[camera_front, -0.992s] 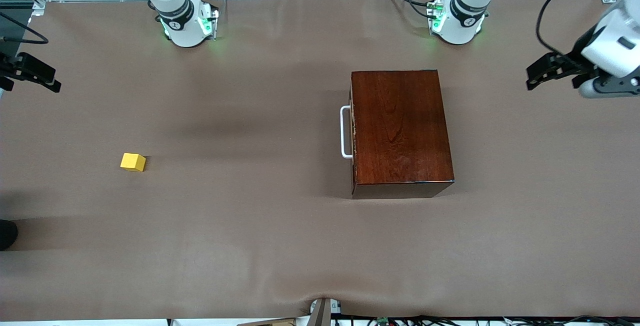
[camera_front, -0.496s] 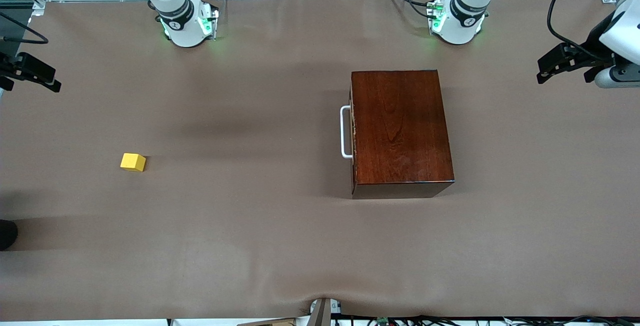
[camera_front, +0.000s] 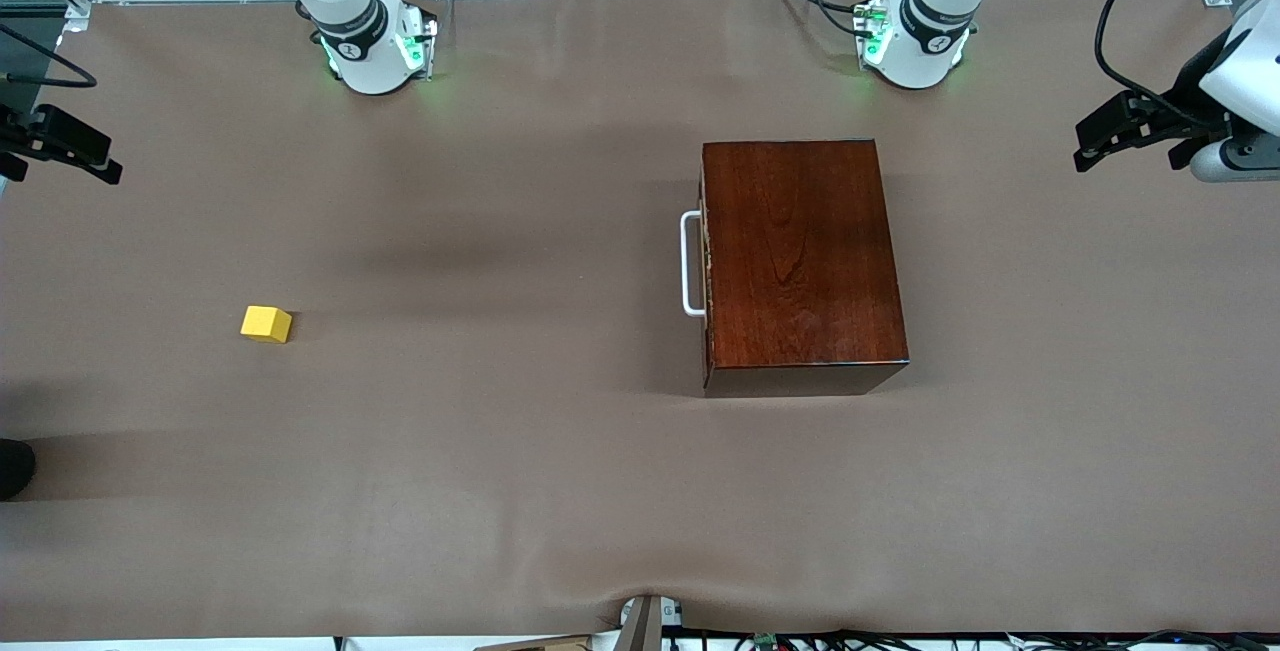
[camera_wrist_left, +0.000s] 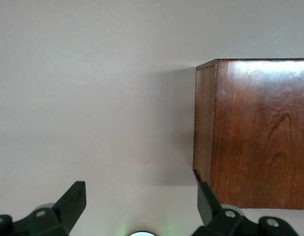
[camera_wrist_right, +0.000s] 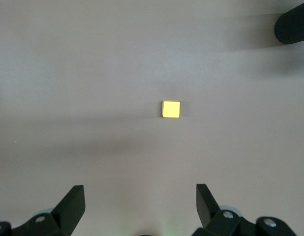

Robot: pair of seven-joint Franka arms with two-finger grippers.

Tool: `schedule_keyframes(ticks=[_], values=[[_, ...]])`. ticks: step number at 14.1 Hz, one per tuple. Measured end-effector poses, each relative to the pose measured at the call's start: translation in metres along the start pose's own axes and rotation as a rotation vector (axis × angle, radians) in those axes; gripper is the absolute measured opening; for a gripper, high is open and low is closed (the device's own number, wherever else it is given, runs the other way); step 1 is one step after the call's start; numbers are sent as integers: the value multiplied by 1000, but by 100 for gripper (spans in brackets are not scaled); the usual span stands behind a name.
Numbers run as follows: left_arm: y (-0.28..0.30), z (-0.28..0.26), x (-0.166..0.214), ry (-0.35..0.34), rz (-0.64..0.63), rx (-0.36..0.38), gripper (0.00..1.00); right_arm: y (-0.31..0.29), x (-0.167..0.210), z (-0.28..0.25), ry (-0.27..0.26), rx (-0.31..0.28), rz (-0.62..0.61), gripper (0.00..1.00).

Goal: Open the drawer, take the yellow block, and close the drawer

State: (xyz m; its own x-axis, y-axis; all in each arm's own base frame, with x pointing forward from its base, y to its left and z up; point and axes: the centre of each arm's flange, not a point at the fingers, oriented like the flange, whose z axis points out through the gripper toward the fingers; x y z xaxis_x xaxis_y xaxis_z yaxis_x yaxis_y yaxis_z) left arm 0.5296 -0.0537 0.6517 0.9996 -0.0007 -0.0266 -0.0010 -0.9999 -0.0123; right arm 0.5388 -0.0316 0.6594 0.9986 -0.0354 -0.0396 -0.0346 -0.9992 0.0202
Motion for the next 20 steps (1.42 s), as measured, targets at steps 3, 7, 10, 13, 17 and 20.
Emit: schedule_keyframes(ticks=[3,7,10,13,17,20], values=[[2,1,-2,-21,3,2,100,0,0,0,0,0,0,100],[7,2,-4,-32,14,4,100,0,0,0,0,0,0,100],[2,1,-4,-32,6,4,100,0,0,0,0,0,0,100],[0,0,-4,-31,3,3,100,0,0,0,0,0,0,100],[-15,0,-3,-33,24,1,100,0,0,0,0,0,0,100],[-16,0,-3,-35,30,1,100,0,0,0,0,0,0,100]])
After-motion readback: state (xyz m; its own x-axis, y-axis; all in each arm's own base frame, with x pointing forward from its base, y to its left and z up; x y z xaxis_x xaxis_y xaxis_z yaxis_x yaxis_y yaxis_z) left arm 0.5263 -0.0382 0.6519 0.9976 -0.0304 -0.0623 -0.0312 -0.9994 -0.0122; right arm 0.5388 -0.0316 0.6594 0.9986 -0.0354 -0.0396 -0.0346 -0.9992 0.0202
